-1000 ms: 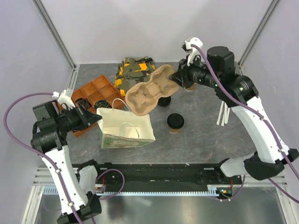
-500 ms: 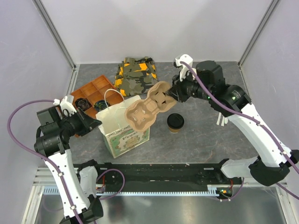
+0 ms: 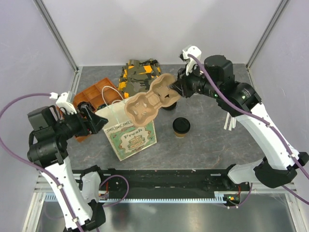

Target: Pack the takeout coffee

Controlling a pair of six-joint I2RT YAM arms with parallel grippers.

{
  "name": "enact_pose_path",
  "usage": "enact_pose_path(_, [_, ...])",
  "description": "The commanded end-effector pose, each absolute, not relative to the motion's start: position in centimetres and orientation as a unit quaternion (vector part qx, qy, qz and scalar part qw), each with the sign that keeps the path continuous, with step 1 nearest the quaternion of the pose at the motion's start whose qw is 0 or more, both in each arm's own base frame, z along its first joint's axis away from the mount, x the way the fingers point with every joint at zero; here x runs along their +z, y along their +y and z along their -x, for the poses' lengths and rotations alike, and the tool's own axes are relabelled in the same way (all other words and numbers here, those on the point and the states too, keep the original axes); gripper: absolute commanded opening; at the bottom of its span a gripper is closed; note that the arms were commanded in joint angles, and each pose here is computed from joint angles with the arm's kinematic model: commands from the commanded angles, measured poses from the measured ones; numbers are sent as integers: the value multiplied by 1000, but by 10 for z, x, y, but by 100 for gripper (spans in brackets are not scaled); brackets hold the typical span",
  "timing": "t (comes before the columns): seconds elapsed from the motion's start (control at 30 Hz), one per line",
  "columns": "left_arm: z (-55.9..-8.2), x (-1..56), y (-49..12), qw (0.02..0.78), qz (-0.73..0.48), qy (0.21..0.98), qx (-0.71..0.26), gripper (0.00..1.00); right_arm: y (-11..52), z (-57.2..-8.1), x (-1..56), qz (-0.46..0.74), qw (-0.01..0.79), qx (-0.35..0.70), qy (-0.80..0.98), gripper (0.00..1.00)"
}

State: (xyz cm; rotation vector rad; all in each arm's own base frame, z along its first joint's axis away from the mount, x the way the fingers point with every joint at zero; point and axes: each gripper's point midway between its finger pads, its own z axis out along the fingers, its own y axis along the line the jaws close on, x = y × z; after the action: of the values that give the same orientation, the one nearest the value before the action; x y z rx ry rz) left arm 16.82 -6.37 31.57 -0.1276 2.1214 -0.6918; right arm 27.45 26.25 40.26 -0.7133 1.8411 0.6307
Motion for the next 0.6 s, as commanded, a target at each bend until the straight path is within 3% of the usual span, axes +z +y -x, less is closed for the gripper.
enact_pose_path(0.0, [-175,369,-57,525,-95,822,-201,88,254,-279,460,269,575,261,727,0])
enact_pose_path(0.13, [-196,402,-57,557,-171,787,-201,90,247,-287,461,255,580,250,732,0])
enact_pose_path(0.3, [-241,389,-22,546,-126,811,-168,91,239,-293,446,238,570,249,746,0])
enact_pose_path(0.57, [-235,380,-67,521,-247,752,-319,89,235,-297,438,236,562,251,752,0])
